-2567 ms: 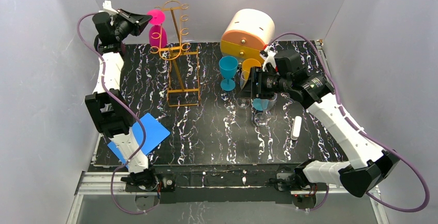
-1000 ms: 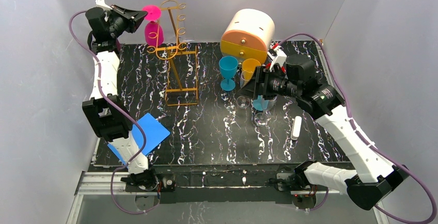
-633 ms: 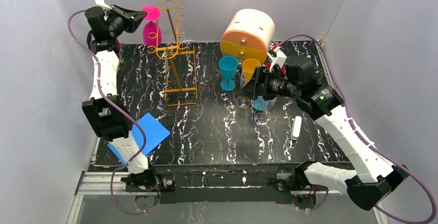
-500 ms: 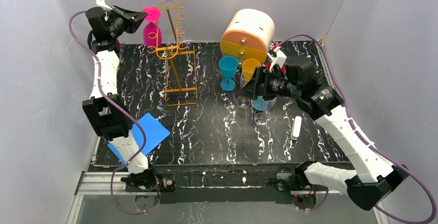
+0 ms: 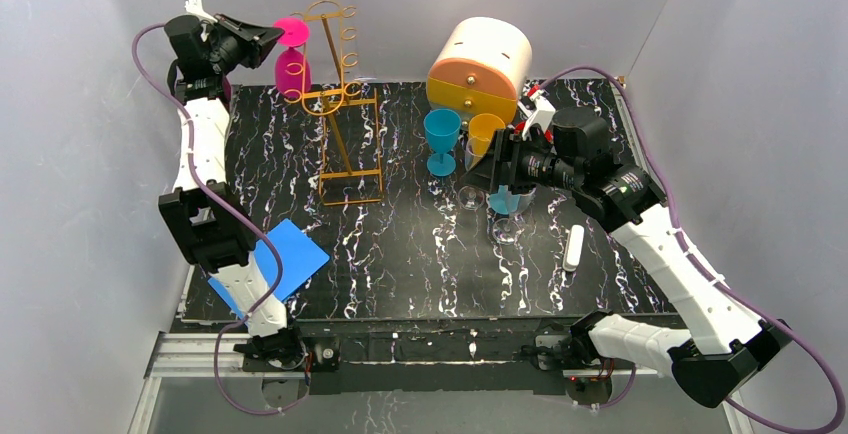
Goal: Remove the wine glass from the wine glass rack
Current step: Pick up the wine glass from the wine rack.
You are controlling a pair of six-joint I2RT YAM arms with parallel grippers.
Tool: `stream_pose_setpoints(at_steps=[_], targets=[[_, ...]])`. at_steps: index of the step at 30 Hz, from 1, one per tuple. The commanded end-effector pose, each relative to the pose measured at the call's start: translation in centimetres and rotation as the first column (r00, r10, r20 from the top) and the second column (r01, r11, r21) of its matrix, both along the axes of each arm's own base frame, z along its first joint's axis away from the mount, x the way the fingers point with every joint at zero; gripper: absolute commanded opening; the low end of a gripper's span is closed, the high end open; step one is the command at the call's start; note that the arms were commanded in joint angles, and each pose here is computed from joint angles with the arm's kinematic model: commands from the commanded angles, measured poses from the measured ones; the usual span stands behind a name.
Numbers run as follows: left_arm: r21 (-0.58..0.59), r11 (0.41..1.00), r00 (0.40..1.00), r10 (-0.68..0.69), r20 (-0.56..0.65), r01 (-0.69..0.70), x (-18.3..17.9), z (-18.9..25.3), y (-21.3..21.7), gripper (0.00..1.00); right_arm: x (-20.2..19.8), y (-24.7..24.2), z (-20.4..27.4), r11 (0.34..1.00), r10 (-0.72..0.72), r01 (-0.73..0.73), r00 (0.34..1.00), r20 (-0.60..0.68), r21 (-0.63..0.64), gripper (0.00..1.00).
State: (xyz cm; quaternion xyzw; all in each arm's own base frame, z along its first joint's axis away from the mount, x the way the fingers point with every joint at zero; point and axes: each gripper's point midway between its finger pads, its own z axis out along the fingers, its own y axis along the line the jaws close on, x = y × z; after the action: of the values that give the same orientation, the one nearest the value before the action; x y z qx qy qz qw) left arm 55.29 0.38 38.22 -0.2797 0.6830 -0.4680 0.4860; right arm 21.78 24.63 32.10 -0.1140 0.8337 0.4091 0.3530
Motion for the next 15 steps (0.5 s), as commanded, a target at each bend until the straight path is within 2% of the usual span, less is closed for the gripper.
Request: stream_pose_setpoints(at_steps=[1, 8, 15], targets=[[0.028, 1.0, 0.998, 0.01, 0.063, -0.012, -0.7, 2.7, 0.9, 0.0, 0.0, 0.0, 1.4, 1.0, -0.006, 0.004, 0.999, 0.046, 0.03, 0.78], [-0.005, 0.998, 0.996, 0.062, 0.057, -0.062, -1.4, 2.6, 2.9, 0.0, -0.1, -0.1, 1.6, 0.999, -0.006, 0.004, 0.999, 0.049, 0.035, 0.79], [-0.014, 1.0, 0.997, 0.028, 0.065, -0.027, -1.5, 2.6, 2.8, 0.0, -0.1, 0.0, 1.4, 0.999, -0.003, 0.001, 0.999, 0.043, 0.035, 0.79]])
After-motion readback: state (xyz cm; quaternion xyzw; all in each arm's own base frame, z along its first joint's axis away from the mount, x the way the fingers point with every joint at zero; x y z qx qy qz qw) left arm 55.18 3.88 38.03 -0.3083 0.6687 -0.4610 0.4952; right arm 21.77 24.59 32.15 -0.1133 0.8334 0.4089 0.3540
